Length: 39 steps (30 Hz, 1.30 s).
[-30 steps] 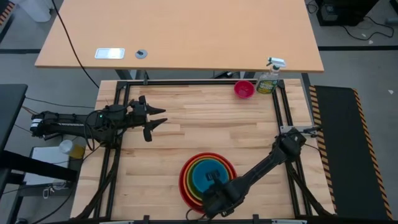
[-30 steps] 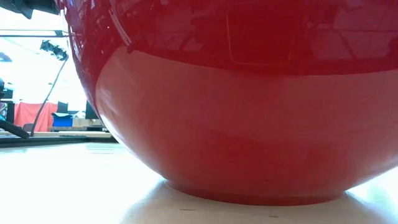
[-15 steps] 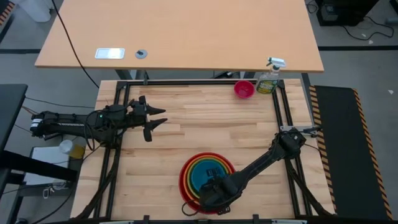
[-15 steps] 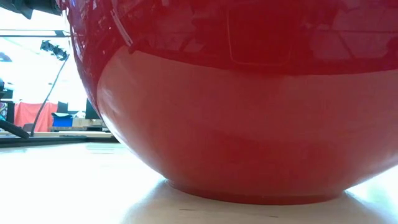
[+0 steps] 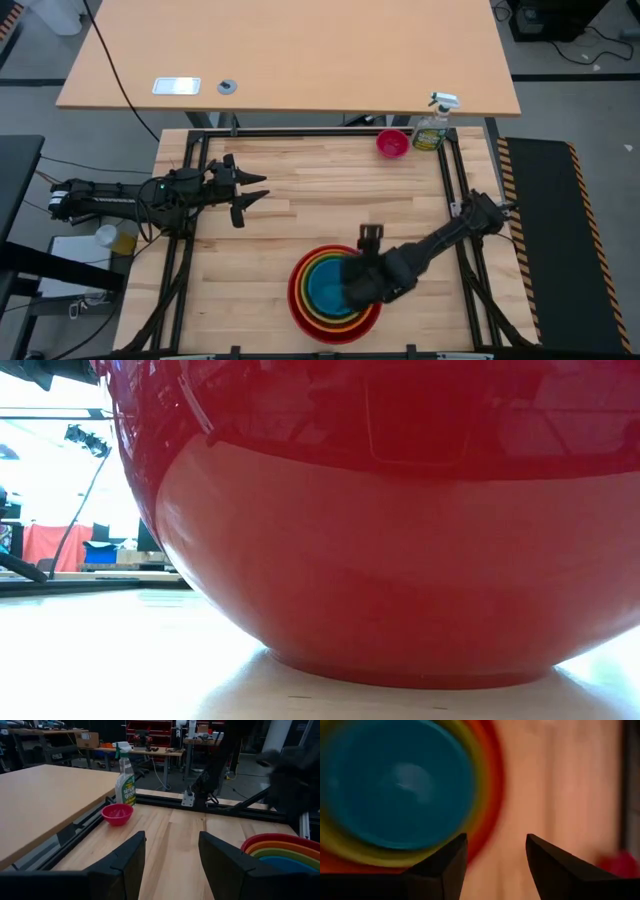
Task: Nest bowls inside each other
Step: Stack the pink bowl on top of the blue bowl
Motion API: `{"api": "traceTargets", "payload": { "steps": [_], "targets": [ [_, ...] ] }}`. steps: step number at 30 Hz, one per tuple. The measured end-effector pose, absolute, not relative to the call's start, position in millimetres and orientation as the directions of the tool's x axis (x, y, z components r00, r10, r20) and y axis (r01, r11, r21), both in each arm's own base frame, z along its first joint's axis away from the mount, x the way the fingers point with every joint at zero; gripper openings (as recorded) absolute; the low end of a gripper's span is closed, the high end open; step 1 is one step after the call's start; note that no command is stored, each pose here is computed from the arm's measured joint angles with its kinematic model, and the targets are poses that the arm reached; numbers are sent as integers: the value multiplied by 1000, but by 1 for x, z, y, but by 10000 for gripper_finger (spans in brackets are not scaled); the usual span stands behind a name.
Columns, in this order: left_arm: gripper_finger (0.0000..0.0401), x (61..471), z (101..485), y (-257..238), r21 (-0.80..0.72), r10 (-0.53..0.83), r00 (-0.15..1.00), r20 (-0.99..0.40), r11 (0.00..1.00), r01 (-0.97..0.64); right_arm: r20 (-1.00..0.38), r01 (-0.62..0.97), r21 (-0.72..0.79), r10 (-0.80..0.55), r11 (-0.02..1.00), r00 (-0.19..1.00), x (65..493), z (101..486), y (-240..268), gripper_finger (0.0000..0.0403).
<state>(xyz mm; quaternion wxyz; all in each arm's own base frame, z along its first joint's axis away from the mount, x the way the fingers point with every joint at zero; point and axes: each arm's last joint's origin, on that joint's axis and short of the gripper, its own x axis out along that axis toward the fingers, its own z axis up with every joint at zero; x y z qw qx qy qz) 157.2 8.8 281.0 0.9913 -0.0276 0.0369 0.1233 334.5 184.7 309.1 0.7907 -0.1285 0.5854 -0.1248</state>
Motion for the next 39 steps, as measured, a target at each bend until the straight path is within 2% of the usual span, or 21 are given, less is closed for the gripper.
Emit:
{"api": "traceTargets", "payload": {
  "steps": [4, 8, 13, 16, 20, 25, 28, 32, 39],
  "targets": [
    [188, 157, 281, 9, -46, 242, 967, -80, 968, -246, -881, 86, -427, -435, 900, 184, 334, 294, 161, 202],
    [188, 157, 281, 9, -52, 242, 967, -80, 968, -247, -862, 62, -500, -503, 864, 63, 331, 259, 129, 201],
    [188, 157, 280, 9, -64, 242, 966, -95, 966, -249, -856, 106, -517, -516, 849, -35, 311, 214, 75, 201],
    [188, 157, 279, 9, -64, 242, 965, -97, 966, -249, -866, 172, -493, -499, 853, -9, 293, 201, 47, 201],
    [188, 157, 280, 9, -64, 242, 966, -92, 966, -249, -874, 289, -432, -476, 854, 100, 272, 193, 10, 201],
    [188, 157, 280, 9, -63, 243, 966, -91, 966, -249, -837, 445, -399, -517, 802, 179, 252, 181, -40, 201],
    [188, 157, 280, 9, -64, 243, 966, -90, 966, -249, -794, 504, -435, -582, 747, 178, 246, 176, -68, 201],
    [188, 157, 280, 9, -63, 243, 966, -90, 967, -249, -762, 504, -488, -629, 713, 152, 243, 174, -98, 206],
    [188, 157, 281, 9, -39, 244, 966, -84, 968, -248, -735, 509, -549, -672, 663, 83, 237, 167, -135, 246]
  ]
}}
